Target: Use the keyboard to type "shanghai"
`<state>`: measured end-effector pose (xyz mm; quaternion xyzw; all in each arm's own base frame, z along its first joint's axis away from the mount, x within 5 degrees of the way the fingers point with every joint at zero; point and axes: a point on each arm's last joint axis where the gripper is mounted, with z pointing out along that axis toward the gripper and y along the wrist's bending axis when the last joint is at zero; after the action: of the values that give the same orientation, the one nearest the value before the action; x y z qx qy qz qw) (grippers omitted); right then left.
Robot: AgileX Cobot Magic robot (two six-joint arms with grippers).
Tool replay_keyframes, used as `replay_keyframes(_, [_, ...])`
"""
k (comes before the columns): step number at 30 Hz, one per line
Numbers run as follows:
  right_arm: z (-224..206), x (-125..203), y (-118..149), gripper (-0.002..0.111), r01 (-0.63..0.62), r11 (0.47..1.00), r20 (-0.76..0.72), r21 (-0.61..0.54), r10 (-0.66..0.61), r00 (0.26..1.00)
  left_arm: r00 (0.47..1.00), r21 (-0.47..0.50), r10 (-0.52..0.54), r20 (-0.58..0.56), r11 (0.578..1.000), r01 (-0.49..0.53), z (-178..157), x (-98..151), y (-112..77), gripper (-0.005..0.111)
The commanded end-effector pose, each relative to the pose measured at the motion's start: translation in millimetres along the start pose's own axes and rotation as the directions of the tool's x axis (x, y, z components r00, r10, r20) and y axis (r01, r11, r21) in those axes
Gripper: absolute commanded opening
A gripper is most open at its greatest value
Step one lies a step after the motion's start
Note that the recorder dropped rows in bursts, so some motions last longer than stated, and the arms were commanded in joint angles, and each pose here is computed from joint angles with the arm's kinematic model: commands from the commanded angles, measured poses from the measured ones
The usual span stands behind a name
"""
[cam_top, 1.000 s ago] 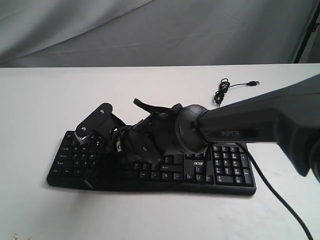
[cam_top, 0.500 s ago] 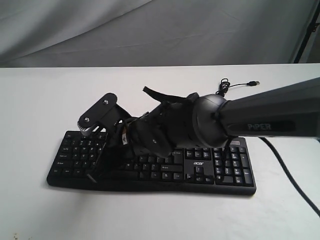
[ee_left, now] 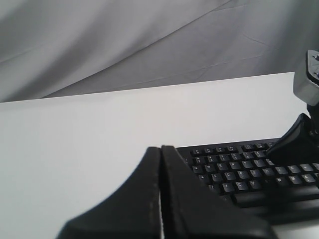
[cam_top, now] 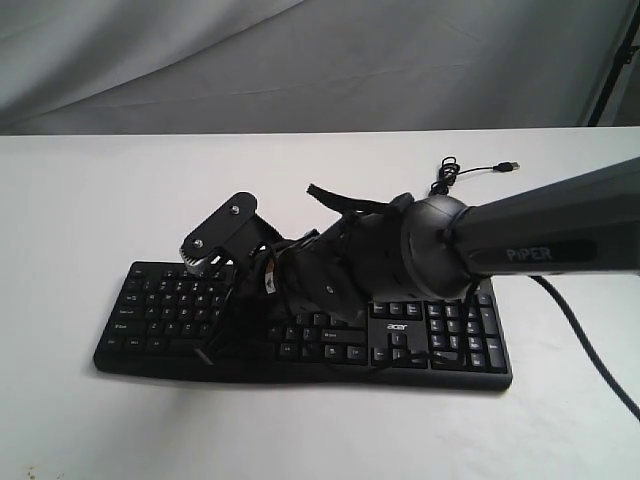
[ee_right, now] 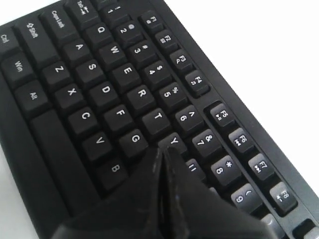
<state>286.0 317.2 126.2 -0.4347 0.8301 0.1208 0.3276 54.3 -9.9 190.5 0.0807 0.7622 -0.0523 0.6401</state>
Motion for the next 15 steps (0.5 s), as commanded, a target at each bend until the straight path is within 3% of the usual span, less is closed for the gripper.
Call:
replay_keyframes(1, [-3,-3,0,0.000,0.012,1.000,0.019,0.003,-0.012,1.000,1.000,0.004,-0.001,0.004,1.000,0.001,0,1,-0.2,0.000])
replay_keyframes(15, [8,1,9,0.000,0.022,1.000,0.040,-0.008,-0.022,0.999,1.000,0.004,-0.001,0.004,1.000,0.001,0,1,-0.2,0.000])
